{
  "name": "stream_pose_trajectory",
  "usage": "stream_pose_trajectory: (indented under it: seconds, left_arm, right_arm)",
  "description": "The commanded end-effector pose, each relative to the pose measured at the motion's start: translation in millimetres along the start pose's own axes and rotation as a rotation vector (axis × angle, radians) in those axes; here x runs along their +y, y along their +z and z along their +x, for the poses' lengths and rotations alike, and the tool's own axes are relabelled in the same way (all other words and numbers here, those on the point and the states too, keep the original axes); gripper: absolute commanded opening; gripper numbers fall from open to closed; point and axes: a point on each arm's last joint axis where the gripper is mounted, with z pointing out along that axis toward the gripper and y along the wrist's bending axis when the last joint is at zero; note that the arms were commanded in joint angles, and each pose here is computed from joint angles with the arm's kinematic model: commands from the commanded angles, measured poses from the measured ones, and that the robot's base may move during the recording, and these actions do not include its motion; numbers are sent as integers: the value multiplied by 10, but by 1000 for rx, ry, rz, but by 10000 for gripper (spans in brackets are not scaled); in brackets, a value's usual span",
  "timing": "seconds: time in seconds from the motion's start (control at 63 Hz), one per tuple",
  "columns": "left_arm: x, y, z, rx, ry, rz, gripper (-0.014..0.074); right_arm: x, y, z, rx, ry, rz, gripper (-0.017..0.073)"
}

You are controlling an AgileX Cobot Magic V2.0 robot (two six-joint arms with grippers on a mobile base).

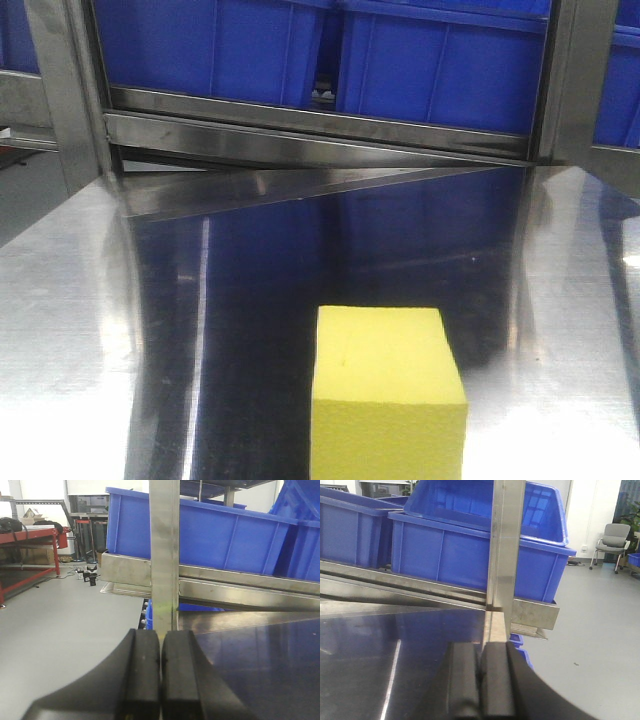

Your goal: Place yellow foam block on left shelf second layer

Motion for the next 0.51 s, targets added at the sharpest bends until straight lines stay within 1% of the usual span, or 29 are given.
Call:
stream_pose_trajectory:
  seconds: [0.0,0.492]
  left_arm:
    - [1,-13,-2,-76,-9,3,124]
    - [1,-13,-2,-76,-9,3,124]
  right_arm:
    - [6,-28,-177,-134,-10,-3,54]
    - [6,-28,-177,-134,-10,-3,54]
